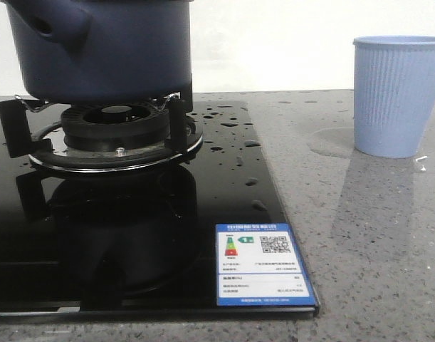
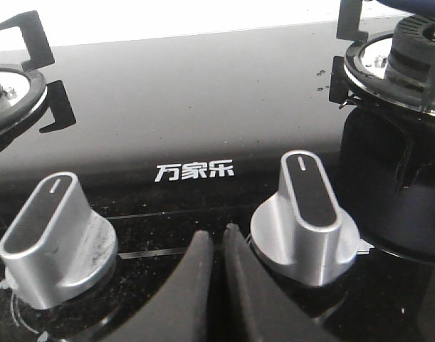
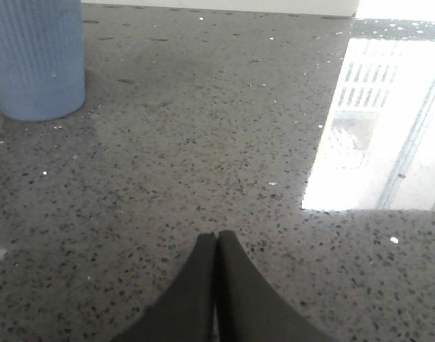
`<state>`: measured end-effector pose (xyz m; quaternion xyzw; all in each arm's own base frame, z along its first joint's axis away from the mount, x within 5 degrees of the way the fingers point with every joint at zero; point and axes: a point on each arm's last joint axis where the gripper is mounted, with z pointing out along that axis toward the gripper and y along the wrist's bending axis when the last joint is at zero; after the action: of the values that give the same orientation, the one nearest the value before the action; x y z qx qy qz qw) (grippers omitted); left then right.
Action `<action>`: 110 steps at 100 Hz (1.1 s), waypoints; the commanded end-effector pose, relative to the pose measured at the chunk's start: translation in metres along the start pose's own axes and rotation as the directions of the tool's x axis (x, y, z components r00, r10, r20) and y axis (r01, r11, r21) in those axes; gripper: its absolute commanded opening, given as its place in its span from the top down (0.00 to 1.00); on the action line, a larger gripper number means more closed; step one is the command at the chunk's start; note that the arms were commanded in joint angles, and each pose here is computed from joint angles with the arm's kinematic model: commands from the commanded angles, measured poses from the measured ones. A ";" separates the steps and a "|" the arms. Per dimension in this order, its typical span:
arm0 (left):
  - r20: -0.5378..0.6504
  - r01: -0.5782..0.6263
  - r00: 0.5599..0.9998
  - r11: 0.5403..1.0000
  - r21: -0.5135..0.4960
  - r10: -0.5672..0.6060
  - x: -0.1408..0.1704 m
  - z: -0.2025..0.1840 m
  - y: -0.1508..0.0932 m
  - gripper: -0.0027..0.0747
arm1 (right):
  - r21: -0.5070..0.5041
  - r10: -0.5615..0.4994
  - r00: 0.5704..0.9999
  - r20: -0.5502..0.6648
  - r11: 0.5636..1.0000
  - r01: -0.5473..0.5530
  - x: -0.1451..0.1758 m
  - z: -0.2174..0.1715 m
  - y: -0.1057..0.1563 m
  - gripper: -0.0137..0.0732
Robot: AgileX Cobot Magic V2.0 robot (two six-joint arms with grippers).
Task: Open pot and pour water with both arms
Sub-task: 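Reach the left gripper to the pot lid's blue knob and grasp it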
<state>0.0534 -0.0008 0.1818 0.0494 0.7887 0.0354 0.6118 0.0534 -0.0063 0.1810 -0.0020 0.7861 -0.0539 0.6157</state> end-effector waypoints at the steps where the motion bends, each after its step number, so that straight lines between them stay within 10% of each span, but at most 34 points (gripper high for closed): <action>1: 0.030 0.025 0.999 1.000 -0.002 -0.025 0.005 0.001 -0.001 0.99 | 0.005 -0.004 1.000 0.026 1.000 0.004 0.001 0.000 0.000 0.93; 91: 0.031 0.003 1.000 1.000 -0.010 -0.003 0.005 0.001 0.000 0.99 | 0.013 -0.052 0.985 0.162 0.999 0.051 -0.011 -0.001 0.000 0.93; 110: 0.186 0.240 0.952 0.970 0.049 -0.245 -0.010 0.000 -0.001 0.99 | -0.167 0.397 0.810 0.431 0.917 -0.361 -0.038 -0.010 -0.001 0.93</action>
<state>0.0541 -0.0025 0.1850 0.0288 0.7785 0.0076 0.6269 0.0562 -0.0019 0.2045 0.0600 0.6965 0.0377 0.7140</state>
